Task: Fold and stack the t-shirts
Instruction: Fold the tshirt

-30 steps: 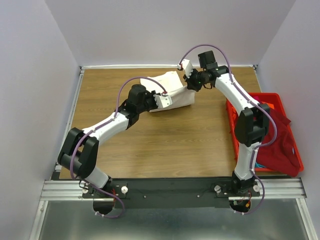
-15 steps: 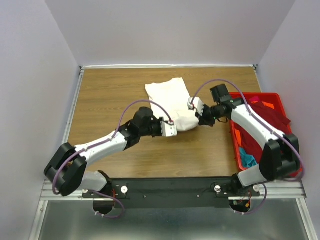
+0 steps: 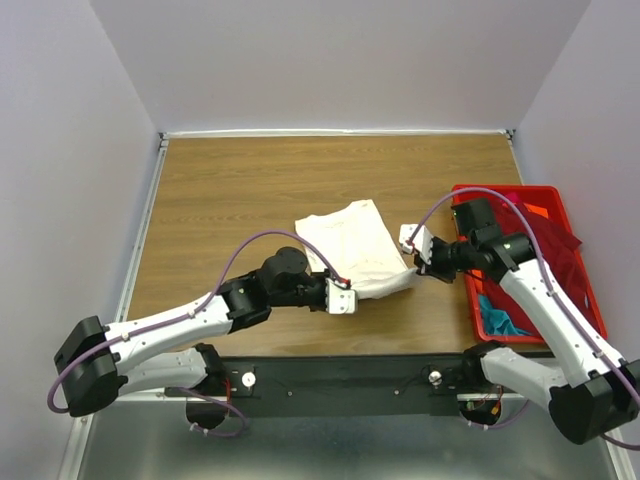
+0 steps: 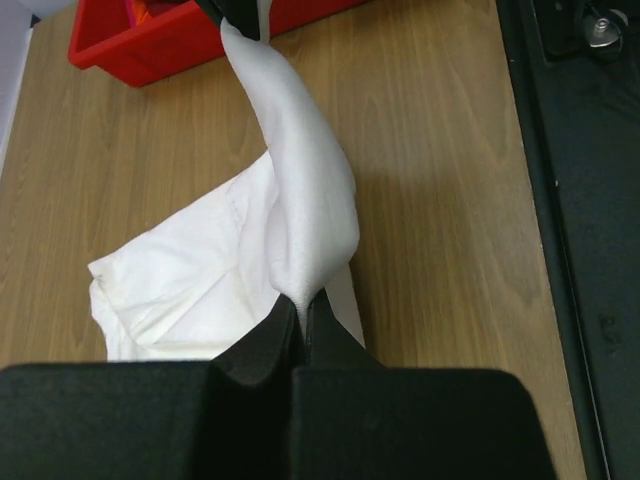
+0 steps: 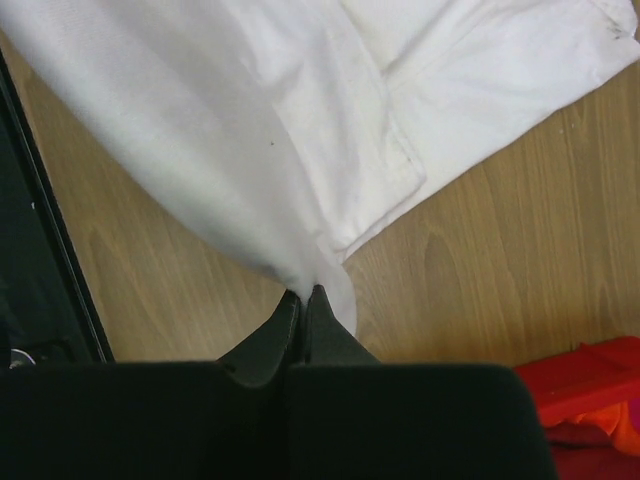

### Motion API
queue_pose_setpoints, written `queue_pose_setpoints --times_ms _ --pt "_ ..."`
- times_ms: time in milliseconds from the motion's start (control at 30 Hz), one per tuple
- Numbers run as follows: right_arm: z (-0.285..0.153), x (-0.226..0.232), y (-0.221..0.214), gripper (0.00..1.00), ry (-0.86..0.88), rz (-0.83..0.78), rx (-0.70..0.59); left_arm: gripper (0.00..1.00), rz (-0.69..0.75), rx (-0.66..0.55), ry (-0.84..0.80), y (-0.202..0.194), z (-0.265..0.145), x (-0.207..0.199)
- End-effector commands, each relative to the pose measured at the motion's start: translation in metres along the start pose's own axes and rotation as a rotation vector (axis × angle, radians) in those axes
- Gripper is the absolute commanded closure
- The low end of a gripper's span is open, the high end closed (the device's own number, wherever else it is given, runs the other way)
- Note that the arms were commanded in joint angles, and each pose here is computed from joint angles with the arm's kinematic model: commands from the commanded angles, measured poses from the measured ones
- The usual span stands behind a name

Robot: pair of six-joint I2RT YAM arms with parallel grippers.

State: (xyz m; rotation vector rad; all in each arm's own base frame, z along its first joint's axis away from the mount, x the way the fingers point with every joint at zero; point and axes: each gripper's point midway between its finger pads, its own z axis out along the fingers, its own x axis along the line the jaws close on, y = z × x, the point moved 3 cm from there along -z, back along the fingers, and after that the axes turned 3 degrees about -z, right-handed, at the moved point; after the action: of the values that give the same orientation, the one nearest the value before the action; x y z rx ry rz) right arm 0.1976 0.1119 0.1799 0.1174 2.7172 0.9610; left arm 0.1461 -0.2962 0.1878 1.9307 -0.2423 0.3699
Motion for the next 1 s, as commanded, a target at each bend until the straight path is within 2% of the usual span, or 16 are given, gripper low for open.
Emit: queue_pose_setpoints --times_ms 0,167,233,467,633,967 --pt "-0.003 -0.027 0.011 0.99 -0.057 0.047 0.018 1.0 0.026 0.001 0.114 0.003 -0.013 0.017" --pt "0.003 -0.097 0.044 0.99 -0.158 0.057 -0.001 1.0 0.041 -0.014 0.26 -0.001 -0.024 0.069" --pt "0.013 -0.117 0.05 1.0 -0.165 0.056 -0.006 1.0 0.017 -0.023 0.262 -0.008 -0.025 0.084" --pt "0.072 -0.183 0.056 0.99 -0.132 0.113 0.0 1.0 -0.119 0.062 0.333 -0.07 -0.024 0.144" --pt "0.109 -0.218 0.053 0.99 -0.147 0.144 -0.003 1.0 -0.21 0.09 0.406 -0.093 -0.032 0.162" --pt "0.157 -0.247 0.053 0.99 -0.13 0.237 -0.05 1.0 -0.367 0.18 0.537 -0.137 -0.051 0.177"
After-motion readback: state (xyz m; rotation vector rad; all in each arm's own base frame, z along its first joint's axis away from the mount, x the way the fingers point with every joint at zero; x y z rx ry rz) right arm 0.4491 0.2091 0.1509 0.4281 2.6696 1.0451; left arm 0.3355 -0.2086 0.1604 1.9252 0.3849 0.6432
